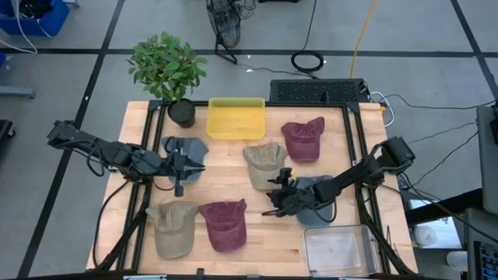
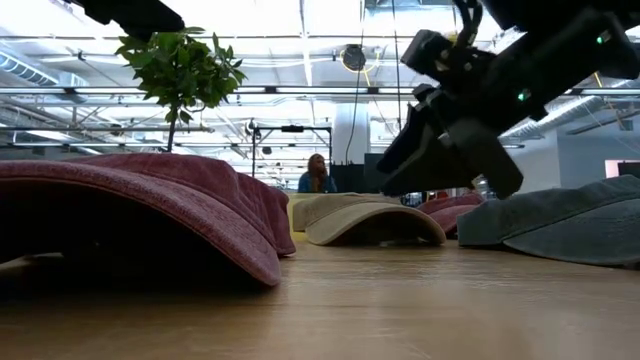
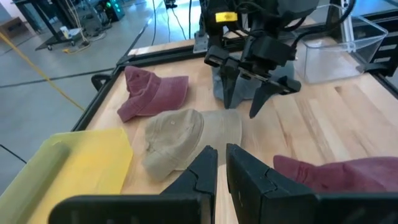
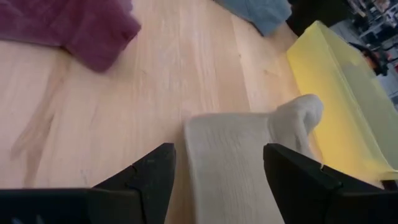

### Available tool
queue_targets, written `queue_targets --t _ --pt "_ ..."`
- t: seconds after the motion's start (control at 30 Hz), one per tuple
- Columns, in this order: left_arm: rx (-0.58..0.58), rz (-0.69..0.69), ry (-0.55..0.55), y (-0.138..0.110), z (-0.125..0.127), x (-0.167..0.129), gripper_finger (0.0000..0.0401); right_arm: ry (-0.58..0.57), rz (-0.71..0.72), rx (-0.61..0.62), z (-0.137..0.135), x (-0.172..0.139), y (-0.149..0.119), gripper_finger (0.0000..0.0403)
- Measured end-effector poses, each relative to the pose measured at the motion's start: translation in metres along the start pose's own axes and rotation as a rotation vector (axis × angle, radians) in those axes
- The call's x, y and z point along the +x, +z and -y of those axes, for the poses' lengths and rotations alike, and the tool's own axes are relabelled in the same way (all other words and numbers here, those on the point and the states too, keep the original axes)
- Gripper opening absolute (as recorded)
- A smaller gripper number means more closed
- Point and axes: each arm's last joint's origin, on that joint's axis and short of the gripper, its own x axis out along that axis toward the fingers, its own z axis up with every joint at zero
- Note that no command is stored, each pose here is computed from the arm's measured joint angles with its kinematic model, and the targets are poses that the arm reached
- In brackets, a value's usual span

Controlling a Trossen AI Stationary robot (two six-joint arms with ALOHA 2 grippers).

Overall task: Pick & Place hat
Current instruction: Put the top brown cap into the transparent bin

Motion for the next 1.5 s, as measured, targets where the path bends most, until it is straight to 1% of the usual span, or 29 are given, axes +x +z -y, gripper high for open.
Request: queue_targets --t 0.13,0.37,0.53,0.8,0.97,1.1,1.2,1.5 --pt "0.003 -0.005 0.0 0.0 0.0 0.0 0.0042 0.002 0.007 -0.005 -0.002 0.002 0.004 0.0227" --pt "0.002 -0.012 0.0 -0.001 0.0 0.0 0.0042 0.047 -0.042 -0.022 -0.005 0.003 -0.003 0.0222" --pt "0.001 -0.012 0.0 -0.001 0.0 0.0 0.0042 0.044 -0.064 -0.009 -0.006 0.008 -0.007 0.0221" --pt "0.006 -0.013 0.0 -0.001 0.0 0.0 0.0042 -0.084 -0.106 -0.049 -0.005 0.013 -0.014 0.0221" --pt "0.007 -0.023 -0.001 -0.002 0.0 0.0 0.0042 -0.111 -0.12 -0.065 -0.004 0.013 -0.016 0.0215" --pt "0.006 -0.023 -0.001 -0.002 0.0 0.0 0.0042 -0.113 -0.12 -0.068 -0.004 0.013 -0.016 0.0202" --pt "0.005 -0.023 -0.001 -0.002 0.0 0.0 0.0042 -0.152 -0.119 -0.071 -0.003 0.012 -0.016 0.0187" --pt "0.004 -0.023 -0.001 -0.002 0.0 0.0 0.0042 -0.163 -0.12 -0.071 -0.002 0.012 -0.016 0.0124"
